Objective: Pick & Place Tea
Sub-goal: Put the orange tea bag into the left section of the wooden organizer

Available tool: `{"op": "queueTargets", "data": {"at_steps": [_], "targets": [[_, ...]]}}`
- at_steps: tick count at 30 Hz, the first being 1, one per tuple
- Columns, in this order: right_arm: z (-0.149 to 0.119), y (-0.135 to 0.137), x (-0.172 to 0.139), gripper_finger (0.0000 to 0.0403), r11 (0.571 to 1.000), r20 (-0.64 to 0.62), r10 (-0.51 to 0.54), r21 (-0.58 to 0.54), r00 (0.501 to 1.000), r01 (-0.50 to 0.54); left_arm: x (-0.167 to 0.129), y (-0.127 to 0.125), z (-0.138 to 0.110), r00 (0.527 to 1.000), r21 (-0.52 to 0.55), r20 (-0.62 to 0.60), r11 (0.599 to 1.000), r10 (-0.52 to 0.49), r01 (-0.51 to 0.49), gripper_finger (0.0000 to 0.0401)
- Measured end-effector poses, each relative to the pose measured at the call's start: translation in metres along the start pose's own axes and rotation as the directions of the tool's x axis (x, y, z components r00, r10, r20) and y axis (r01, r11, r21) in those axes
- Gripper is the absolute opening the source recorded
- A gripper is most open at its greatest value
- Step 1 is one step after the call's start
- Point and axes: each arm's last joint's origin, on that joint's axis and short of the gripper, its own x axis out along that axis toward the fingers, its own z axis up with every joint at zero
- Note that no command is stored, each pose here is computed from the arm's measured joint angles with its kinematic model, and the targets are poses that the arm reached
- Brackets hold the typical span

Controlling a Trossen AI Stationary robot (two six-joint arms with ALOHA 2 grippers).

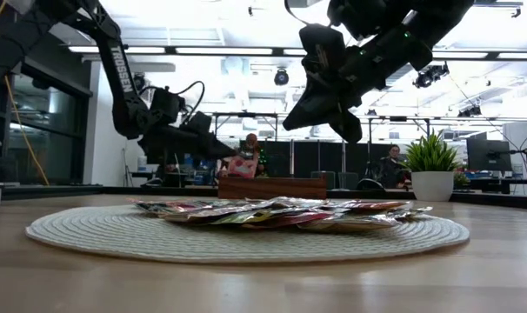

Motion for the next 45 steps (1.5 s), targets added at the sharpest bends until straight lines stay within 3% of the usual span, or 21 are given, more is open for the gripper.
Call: {"op": "queueTargets", "data": {"at_steps": [19,30,34,38,45], "targets": [[0.0,0.0,0.0,0.0,1.0,-0.004,-0.004,0.001,1.0,0.004,0.001,0.002,-0.01,0.994,-0.046,-0.079,0.996,0.074,-0.078,0.0012],[-0.001,0.0,0.0,0.0,1.0,-0.008,-0.001,0.001,1.0,0.001,0.002,0.002,-0.007,0.994,-0.027,-0.061,0.995,0.094,-0.096,0.0112],[-0.001,0.0,0.0,0.0,1.0,-0.01,0.002,0.001,1.0,-0.002,0.001,0.002,0.004,0.996,0.012,0.033,0.997,0.08,-0.08,0.0144],[-0.001,0.0,0.0,0.0,1.0,-0.012,0.0,0.001,1.0,0.0,-0.003,0.006,0.027,0.991,0.031,0.13,1.0,-0.006,0.002,0.0156],[-0.005,-0.004,0.0,0.0,0.999,-0.059,-0.034,-0.003,0.998,0.034,-0.001,0.002,0.037,0.968,-0.01,0.071,0.97,-0.242,0.244,0.0148]]}}
